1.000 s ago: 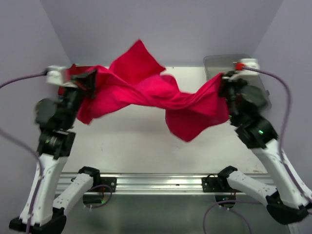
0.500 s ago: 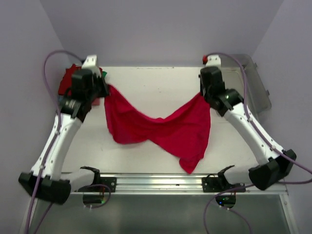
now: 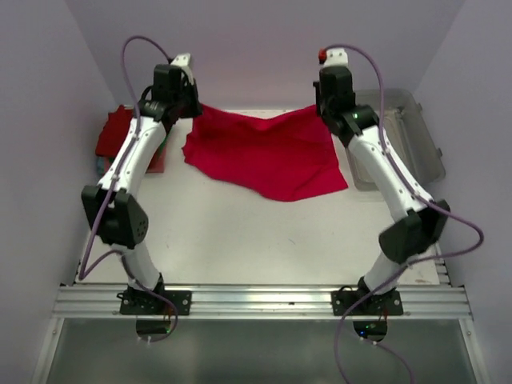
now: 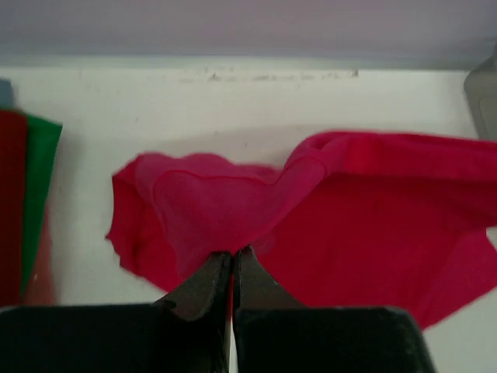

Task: Fold and stack the t-shirts
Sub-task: Flatten the tshirt out

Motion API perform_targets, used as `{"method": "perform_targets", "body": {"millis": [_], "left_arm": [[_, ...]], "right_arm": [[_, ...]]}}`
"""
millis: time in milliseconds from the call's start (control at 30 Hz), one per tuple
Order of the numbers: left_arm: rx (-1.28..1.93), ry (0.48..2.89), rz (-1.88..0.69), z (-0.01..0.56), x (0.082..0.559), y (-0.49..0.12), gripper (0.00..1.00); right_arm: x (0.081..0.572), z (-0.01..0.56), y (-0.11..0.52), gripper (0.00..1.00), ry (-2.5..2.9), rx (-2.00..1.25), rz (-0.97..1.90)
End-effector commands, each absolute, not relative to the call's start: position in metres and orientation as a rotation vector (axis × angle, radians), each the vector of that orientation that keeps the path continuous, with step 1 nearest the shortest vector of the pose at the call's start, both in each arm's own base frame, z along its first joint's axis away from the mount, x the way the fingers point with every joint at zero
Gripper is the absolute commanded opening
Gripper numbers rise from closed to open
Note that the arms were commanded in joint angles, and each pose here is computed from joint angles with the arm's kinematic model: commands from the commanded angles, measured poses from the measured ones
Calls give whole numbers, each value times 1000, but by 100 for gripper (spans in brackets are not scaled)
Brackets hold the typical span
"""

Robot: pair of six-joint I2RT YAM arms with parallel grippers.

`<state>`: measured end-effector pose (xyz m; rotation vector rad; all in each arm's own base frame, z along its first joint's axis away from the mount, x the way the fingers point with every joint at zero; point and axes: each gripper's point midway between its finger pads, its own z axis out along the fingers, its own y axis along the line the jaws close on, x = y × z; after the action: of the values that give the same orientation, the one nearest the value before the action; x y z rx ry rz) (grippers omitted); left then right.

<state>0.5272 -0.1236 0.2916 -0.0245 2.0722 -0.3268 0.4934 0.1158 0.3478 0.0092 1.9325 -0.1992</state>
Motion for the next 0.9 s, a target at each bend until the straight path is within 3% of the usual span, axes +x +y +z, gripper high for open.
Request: {"method": "perform_targets", "body": {"millis": [0, 33, 233, 400, 567, 700, 733, 800, 833, 867], "left_arm": [[32, 1679, -349, 439, 438, -106, 0], [37, 1637, -345, 452, 401, -98, 0], [53, 1495, -359, 481, 256, -73, 0], [72, 1468, -401, 491, 212, -70, 0], [85, 1537, -401, 471, 252, -81, 0], [49, 1647, -304, 441, 333, -84, 0], [52, 1692, -295, 429, 370, -92, 0], [35, 1747, -283, 416, 434, -98, 0], [32, 1779, -278, 409, 456, -100, 0], [31, 1795, -275, 406, 478, -101, 0]], "right_arm": [[398, 458, 119, 0, 1599, -30, -80], [358, 487, 105, 0, 1522, -12, -44], [248, 452, 88, 0, 1575, -85, 120], [202, 462, 61, 0, 1545, -58, 225], [236, 450, 77, 0, 1569, -46, 143], [303, 444, 109, 0, 1609, -41, 5], [337, 425, 128, 0, 1670, -76, -28], [380, 442, 119, 0, 1680, 6, 38], [425, 395, 129, 0, 1812, -10, -31], [445, 425, 128, 0, 1755, 28, -18]]}}
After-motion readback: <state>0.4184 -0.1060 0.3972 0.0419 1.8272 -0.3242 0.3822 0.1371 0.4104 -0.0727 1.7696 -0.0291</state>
